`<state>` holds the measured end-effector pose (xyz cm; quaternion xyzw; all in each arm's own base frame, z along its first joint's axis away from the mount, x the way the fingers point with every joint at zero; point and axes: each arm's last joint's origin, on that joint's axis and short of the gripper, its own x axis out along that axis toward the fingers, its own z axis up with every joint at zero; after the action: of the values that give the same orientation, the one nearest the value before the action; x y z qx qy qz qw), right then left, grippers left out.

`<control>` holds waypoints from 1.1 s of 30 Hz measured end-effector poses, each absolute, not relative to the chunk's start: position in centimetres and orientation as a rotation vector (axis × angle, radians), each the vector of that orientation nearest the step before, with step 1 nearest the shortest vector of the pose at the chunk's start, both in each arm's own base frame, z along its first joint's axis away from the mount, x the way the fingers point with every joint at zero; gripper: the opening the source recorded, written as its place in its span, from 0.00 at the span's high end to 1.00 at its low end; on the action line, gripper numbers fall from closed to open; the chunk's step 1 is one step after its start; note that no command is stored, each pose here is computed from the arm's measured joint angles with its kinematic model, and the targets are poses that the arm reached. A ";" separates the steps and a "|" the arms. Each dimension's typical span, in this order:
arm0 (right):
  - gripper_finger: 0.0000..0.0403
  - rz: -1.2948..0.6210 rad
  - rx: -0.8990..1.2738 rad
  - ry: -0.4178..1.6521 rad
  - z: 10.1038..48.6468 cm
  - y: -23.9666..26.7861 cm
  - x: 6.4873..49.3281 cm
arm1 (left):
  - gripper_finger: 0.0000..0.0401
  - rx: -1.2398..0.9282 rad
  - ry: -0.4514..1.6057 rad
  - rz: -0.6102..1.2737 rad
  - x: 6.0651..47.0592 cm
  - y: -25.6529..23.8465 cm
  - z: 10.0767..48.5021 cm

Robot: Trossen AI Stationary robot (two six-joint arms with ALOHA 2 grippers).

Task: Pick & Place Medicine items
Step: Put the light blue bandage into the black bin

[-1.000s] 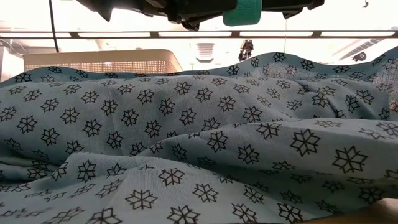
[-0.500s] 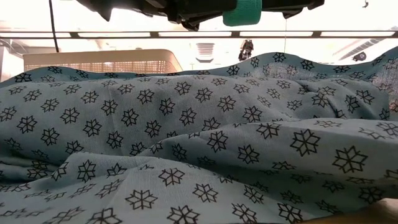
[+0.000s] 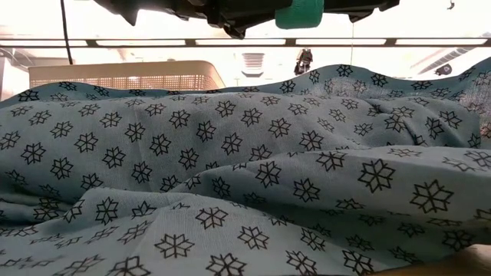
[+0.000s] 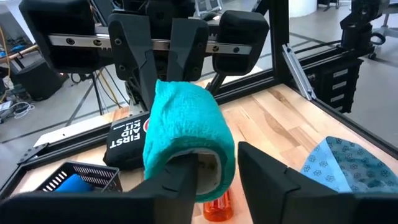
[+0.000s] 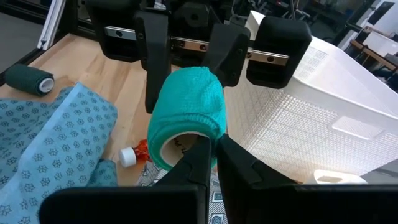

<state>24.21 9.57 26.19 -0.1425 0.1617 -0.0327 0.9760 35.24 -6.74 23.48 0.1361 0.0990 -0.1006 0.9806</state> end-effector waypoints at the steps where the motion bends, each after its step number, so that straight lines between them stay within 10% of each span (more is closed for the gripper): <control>1: 0.97 -0.066 -0.287 0.327 26.2 9.6 24.2 | 0.67 0.268 0.200 -0.202 35.2 -6.7 23.5; 33: 0.97 -0.166 -0.277 0.399 25.9 9.0 23.4 | 0.60 0.156 0.367 -0.198 32.0 -6.3 25.9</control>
<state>23.43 8.97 25.85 -0.1372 0.1974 -0.0819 0.9672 31.97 -6.27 25.87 0.0772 0.1818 -0.0981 0.9754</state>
